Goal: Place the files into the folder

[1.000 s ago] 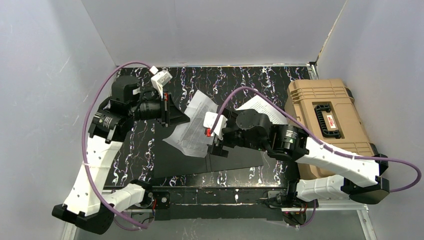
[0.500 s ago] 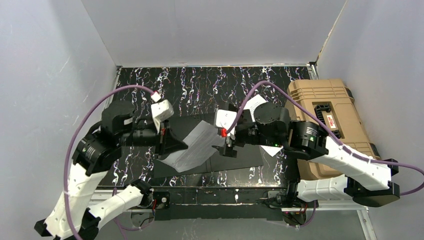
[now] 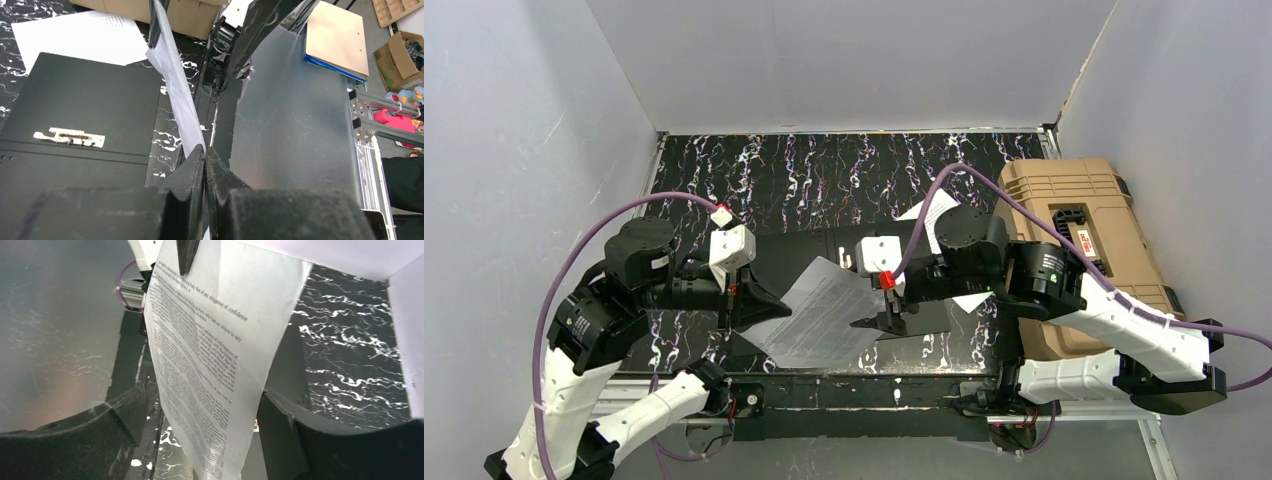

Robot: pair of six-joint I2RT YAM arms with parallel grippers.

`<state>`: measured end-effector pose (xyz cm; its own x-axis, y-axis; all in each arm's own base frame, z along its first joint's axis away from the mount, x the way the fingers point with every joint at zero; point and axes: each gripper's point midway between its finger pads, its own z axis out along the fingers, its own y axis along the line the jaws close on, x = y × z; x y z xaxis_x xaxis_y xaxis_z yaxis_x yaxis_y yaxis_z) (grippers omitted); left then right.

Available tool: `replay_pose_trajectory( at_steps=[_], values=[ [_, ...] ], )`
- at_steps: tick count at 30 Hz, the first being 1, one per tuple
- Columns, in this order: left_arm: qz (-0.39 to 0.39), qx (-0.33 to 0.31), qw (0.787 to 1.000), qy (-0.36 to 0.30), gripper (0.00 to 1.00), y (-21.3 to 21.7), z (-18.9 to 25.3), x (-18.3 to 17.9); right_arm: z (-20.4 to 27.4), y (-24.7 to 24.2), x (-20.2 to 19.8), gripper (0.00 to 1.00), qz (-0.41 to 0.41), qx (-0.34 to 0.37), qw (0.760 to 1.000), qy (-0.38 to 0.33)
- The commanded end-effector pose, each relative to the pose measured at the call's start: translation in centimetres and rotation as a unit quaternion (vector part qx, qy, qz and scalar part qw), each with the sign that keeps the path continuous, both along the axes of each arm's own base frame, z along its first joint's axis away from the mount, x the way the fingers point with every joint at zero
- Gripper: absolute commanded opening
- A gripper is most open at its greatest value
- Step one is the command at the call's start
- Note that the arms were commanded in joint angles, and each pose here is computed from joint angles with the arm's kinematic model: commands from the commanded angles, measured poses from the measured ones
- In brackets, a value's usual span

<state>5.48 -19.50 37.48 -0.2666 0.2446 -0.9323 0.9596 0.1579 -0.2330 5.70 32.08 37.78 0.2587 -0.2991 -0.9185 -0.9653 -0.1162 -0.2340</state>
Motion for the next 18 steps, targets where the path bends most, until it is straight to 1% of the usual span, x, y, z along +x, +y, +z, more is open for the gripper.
replay_pose_trajectory(
  at_steps=[1,4,8,11,14,18],
  values=[
    [-0.031,-0.018,0.999,-0.023,0.00,0.5,1.7,-1.7,0.5,-0.1,-1.4,0.80,0.023,0.003,0.999,0.037],
    [-0.040,-0.022,0.999,-0.030,0.00,0.6,2.2,-2.2,-0.1,-0.3,-1.7,0.71,0.023,0.000,0.998,0.053],
    [-0.040,-0.026,0.998,-0.040,0.00,0.8,2.5,-2.3,-0.5,-0.5,-2.5,0.47,0.032,-0.002,0.997,0.077],
    [-0.035,-0.025,0.998,-0.042,0.00,0.9,2.6,-2.2,-0.2,-0.7,-3.0,0.37,0.038,0.004,0.995,0.088],
    [-0.026,-0.022,0.998,-0.046,0.00,1.0,2.6,-2.0,0.0,-1.0,-3.2,0.31,0.037,0.013,0.995,0.092],
    [-0.012,-0.018,0.998,-0.052,0.00,1.2,2.7,-1.6,0.2,-1.5,-3.3,0.30,0.033,0.019,0.995,0.094]
  ],
)
